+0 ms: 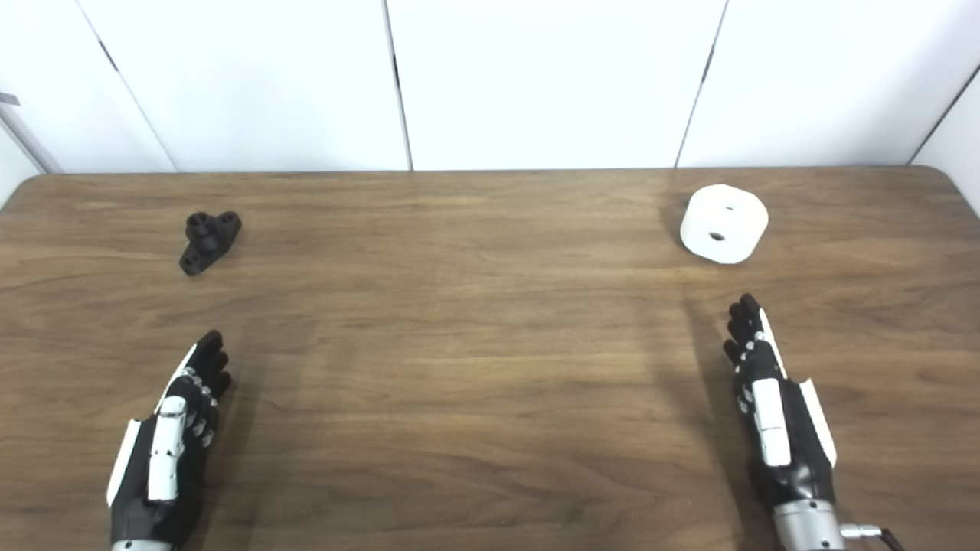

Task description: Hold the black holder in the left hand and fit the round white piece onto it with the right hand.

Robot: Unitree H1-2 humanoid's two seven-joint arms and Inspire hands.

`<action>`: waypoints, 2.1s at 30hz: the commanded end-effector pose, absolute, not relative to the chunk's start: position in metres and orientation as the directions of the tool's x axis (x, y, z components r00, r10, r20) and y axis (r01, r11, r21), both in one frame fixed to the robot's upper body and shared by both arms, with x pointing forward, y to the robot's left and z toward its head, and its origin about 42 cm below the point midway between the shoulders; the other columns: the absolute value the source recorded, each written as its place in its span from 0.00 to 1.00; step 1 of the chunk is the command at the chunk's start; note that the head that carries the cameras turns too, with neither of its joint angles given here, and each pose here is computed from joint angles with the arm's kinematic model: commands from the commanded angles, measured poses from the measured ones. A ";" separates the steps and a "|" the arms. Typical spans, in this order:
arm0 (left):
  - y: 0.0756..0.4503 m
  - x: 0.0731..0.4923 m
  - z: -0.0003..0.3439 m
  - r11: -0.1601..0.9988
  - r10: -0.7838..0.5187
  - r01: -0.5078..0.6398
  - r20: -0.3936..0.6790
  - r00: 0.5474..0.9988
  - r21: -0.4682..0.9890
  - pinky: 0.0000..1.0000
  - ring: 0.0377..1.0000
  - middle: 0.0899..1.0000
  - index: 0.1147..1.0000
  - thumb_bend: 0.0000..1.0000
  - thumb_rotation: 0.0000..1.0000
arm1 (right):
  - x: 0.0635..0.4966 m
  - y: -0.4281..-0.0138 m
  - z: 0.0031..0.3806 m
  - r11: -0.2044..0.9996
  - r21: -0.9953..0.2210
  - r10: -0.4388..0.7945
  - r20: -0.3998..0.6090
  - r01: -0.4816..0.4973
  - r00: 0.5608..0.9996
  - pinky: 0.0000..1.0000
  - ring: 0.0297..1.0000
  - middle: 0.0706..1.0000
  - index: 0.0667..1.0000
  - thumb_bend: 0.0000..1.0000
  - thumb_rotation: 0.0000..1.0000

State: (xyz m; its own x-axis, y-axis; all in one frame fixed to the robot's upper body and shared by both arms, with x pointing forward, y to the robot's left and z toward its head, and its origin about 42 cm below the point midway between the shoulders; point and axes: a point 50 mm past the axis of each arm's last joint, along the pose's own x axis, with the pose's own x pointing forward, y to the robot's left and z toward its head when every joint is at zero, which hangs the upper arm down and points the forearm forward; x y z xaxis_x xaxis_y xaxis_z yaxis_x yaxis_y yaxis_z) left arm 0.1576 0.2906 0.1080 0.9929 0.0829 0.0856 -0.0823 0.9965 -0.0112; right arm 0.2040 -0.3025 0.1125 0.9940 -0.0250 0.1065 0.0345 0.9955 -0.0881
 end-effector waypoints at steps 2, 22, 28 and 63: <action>0.289 0.164 0.111 0.997 0.073 -0.072 0.122 0.990 -0.012 1.00 1.00 1.00 0.94 0.25 1.00 | 0.202 -0.305 0.095 0.995 -0.087 -0.037 0.059 0.042 0.998 1.00 1.00 0.98 1.00 0.58 1.00; 0.288 0.163 0.112 0.997 0.079 -0.078 0.120 0.990 -0.012 1.00 1.00 0.99 0.94 0.24 1.00 | 0.201 -0.306 0.096 0.996 -0.083 -0.033 0.063 0.038 0.997 1.00 1.00 0.98 0.99 0.57 1.00; 0.288 0.163 0.113 0.997 0.080 -0.079 0.117 0.990 -0.011 1.00 1.00 1.00 0.94 0.26 1.00 | 0.201 -0.306 0.095 0.996 -0.084 -0.036 0.060 0.041 0.998 1.00 1.00 0.97 0.99 0.56 1.00; 0.257 0.161 0.085 0.997 0.083 -0.083 0.107 0.991 -0.007 1.00 1.00 0.97 0.91 0.32 0.87 | 0.201 -0.333 0.080 0.997 -0.080 -0.008 0.037 0.011 0.999 1.00 1.00 1.00 1.00 0.60 1.00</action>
